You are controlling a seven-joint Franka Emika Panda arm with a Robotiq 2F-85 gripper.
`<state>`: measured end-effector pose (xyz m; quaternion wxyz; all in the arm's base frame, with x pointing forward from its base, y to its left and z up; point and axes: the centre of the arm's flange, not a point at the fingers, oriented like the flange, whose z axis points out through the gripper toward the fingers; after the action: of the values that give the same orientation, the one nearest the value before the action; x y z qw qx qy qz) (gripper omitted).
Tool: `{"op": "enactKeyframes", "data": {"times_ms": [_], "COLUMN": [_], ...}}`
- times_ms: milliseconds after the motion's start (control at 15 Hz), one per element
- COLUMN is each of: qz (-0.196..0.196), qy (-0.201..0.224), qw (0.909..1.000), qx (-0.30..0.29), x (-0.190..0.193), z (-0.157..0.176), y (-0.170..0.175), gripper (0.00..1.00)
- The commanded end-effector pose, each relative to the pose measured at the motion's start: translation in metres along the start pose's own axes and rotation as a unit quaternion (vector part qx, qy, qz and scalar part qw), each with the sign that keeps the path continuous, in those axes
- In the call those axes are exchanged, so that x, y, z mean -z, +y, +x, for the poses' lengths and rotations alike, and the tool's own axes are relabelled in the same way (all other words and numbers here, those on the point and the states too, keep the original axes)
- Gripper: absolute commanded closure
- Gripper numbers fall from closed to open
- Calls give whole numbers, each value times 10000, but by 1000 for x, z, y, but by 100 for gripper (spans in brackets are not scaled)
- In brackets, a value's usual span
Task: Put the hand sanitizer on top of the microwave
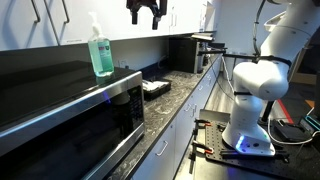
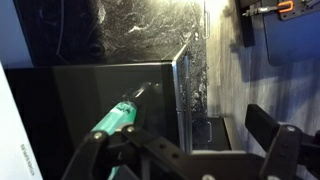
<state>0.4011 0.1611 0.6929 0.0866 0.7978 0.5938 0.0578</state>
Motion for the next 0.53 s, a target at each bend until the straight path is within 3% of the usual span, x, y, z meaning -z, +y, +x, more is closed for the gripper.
{"op": "enactKeyframes", "data": {"times_ms": [0,200,267,467], "qz": [-17,-93,31,21], "qy": [157,447,203,213], "qw": [9998,9986,9998,9997], "qx": [-148,277,67,100], "x": [-16,-37,-19,-22], "z": [-5,-6,3,3], "y": [-40,-45,-33,-35], "gripper": [0,0,0,0]}}
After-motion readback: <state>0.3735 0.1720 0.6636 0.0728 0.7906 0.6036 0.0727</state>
